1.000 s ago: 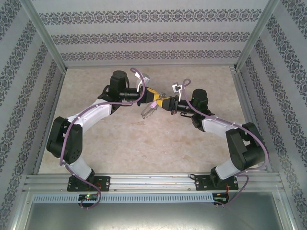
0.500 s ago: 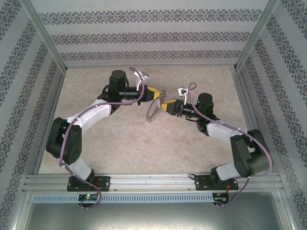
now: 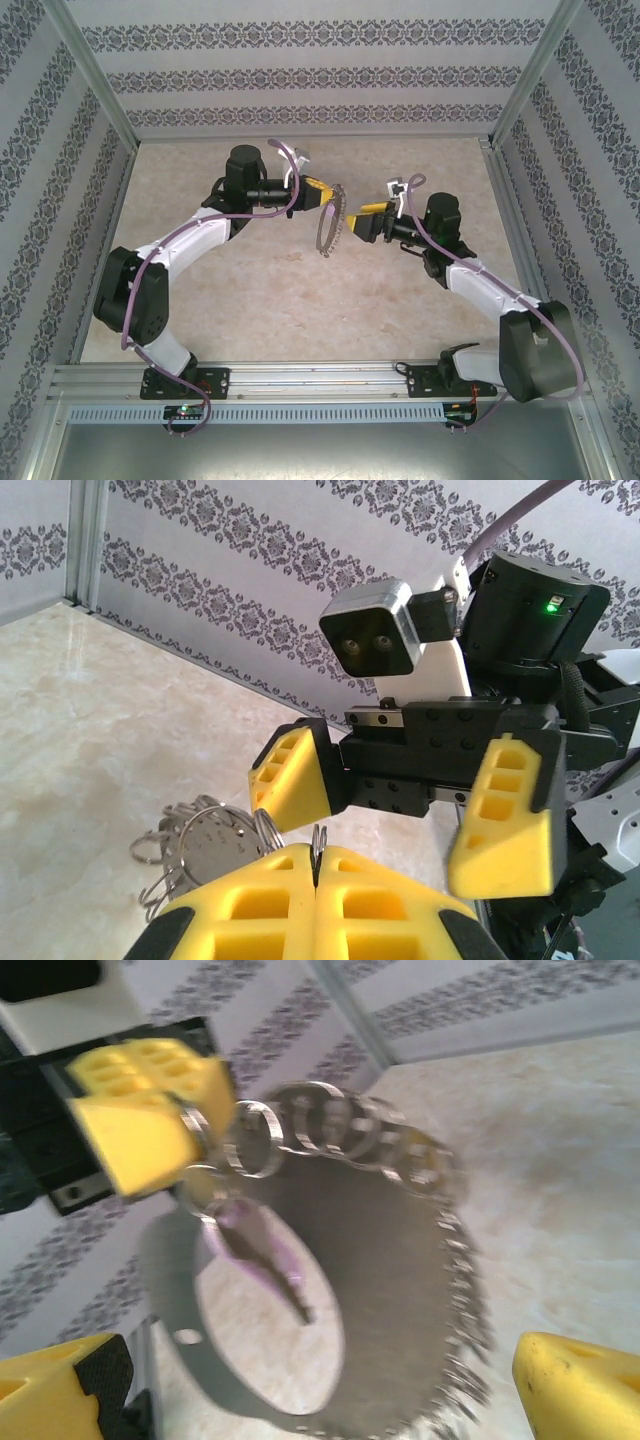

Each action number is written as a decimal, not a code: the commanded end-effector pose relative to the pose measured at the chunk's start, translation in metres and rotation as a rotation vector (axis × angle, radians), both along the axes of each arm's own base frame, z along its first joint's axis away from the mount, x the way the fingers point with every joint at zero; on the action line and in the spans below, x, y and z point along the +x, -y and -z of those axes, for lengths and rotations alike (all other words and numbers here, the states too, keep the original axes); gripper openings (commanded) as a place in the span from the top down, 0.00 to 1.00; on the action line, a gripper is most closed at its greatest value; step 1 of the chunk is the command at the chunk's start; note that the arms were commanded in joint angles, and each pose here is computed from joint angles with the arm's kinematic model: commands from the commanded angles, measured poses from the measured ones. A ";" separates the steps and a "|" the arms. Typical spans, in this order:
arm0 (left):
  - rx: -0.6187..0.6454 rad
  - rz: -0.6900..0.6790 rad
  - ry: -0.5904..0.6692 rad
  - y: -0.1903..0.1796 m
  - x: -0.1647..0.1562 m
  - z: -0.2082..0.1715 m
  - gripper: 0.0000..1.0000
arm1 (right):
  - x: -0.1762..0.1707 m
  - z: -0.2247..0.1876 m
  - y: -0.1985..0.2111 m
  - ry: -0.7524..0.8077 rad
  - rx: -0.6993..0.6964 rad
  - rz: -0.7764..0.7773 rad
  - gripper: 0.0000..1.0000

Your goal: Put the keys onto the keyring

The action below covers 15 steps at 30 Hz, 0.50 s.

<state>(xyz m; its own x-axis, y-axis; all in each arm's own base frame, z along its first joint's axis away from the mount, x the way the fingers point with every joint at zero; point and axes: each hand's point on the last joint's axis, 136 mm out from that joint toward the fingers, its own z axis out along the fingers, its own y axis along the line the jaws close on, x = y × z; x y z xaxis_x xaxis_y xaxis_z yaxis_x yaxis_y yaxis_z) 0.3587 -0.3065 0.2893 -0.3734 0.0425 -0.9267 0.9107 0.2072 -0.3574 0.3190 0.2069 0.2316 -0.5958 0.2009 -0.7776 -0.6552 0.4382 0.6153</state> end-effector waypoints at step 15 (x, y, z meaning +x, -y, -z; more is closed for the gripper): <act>-0.062 -0.168 0.149 -0.012 0.008 -0.030 1.00 | 0.044 -0.002 0.040 -0.034 -0.068 0.339 0.16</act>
